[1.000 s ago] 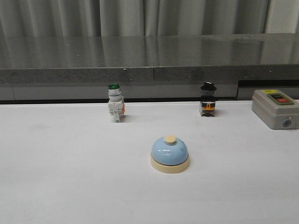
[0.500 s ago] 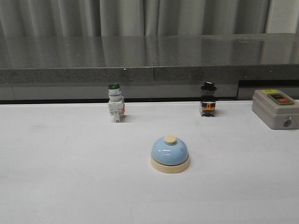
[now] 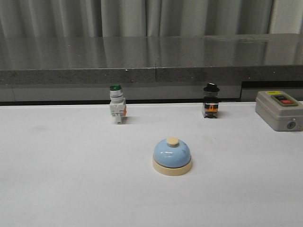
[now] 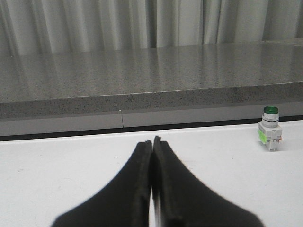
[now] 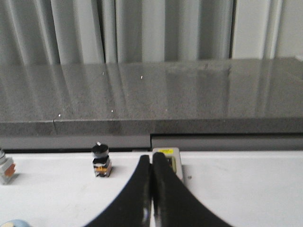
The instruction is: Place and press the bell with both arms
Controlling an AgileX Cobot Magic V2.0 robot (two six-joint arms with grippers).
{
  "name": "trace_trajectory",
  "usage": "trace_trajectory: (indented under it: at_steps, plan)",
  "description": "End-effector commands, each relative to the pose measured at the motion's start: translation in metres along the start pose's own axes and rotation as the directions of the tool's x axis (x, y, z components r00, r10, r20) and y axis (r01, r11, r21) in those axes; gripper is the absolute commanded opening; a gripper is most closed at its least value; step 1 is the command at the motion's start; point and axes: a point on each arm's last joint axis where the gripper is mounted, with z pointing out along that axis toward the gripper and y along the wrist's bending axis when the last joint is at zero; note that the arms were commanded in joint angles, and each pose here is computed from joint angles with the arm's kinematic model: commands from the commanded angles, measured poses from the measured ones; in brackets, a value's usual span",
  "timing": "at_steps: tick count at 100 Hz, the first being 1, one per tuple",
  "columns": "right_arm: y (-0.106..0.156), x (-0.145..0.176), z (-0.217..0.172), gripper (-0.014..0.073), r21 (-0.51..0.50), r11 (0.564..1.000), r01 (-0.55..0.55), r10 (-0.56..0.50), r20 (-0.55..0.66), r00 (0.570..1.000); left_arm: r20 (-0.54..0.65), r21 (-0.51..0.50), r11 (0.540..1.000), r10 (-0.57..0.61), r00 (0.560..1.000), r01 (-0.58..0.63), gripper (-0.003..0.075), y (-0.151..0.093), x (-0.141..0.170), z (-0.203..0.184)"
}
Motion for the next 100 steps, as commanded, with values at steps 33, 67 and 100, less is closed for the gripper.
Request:
trace_trajectory:
  at_steps: [33,67,100]
  plan:
    - [0.005,-0.076,0.082,-0.0060,0.004,1.000,-0.023,0.023,-0.399,0.917,0.069,0.007,1.000,-0.011,0.998,0.011,-0.0020,-0.001,0.005,-0.001]
    - [0.009,-0.050,0.133,-0.0060,0.017,0.990,-0.138,0.124,-0.550,0.826,0.069,0.007,1.000,-0.011,0.998,0.011,-0.0020,-0.001,0.005,-0.001]
    - [0.050,-0.029,0.170,-0.0060,-0.155,0.981,-0.118,-0.014,-0.662,0.749,0.069,0.007,1.000,-0.011,0.998,0.011,-0.0020,-0.001,0.005,-0.001]
